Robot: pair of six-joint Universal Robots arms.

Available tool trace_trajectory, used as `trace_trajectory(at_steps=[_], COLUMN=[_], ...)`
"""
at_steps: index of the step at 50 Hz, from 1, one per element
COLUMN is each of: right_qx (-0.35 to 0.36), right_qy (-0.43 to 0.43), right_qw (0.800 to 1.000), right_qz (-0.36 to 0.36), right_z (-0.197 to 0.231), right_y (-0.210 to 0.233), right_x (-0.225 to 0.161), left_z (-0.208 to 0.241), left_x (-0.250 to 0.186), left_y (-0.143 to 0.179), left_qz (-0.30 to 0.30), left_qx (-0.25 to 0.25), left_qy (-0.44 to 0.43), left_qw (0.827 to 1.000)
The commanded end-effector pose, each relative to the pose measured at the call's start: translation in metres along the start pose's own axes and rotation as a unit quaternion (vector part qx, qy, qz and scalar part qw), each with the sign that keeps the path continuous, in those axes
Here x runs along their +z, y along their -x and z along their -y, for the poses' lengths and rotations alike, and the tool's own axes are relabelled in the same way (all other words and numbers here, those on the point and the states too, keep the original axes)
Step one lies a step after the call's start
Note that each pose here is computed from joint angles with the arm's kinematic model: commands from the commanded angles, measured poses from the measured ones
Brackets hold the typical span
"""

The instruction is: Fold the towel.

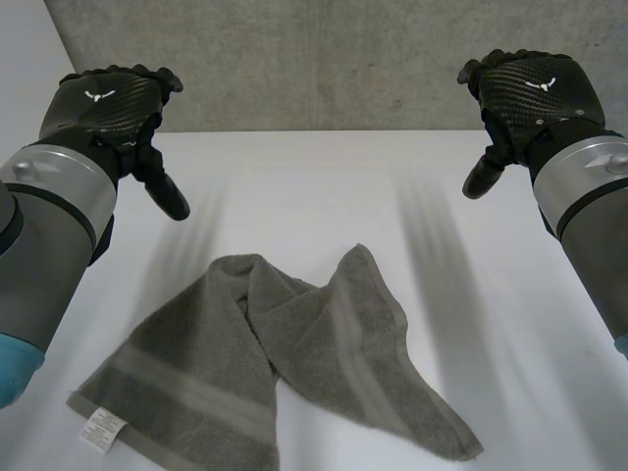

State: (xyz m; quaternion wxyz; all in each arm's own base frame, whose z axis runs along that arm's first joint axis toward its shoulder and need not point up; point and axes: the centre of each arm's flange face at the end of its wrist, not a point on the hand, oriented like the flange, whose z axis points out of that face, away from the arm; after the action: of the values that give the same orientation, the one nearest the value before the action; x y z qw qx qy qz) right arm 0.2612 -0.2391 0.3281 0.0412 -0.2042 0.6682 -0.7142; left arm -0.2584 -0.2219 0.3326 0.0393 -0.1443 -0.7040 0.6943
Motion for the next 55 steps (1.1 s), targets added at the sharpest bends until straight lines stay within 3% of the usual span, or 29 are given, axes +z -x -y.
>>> trace_trajectory(at_steps=[1,14,16,20,24,35,40,49,55], right_qx=[-0.001,-0.036,-0.108,-0.152,-0.152,-0.157,-0.163,-0.159,-0.155], right_qy=[0.0,0.004,0.043,0.096,0.152,0.203,0.188,0.185,0.187], right_qw=[1.0,0.999,0.989,0.973,0.951,0.912,0.914,0.914,0.914], right_qz=[0.0,0.026,0.088,0.144,0.222,0.321,0.319,0.324,0.325], right_z=[-0.001,0.001,-0.011,-0.03,-0.062,-0.127,-0.145,-0.158,-0.161], right_y=[0.0,0.004,0.013,0.013,0.022,0.046,0.051,0.056,0.058], right_x=[0.0,-0.002,-0.012,-0.022,-0.042,-0.09,-0.095,-0.101,-0.102], left_z=[0.002,-0.005,-0.012,-0.041,-0.061,-0.124,-0.153,-0.177,-0.187], left_x=[0.0,-0.011,-0.017,-0.043,-0.063,-0.105,-0.11,-0.107,-0.114], left_y=[0.002,0.001,-0.001,-0.01,-0.014,-0.027,-0.035,-0.046,-0.054], left_qz=[0.003,-0.009,-0.026,-0.1,-0.146,-0.252,-0.28,-0.291,-0.316], left_qx=[0.0,0.011,0.02,0.067,0.086,0.083,0.075,0.08,0.111], left_qy=[-0.004,0.01,0.024,0.094,0.131,0.21,0.218,0.193,0.198], left_qw=[1.0,1.0,0.999,0.988,0.977,0.941,0.932,0.934,0.921])
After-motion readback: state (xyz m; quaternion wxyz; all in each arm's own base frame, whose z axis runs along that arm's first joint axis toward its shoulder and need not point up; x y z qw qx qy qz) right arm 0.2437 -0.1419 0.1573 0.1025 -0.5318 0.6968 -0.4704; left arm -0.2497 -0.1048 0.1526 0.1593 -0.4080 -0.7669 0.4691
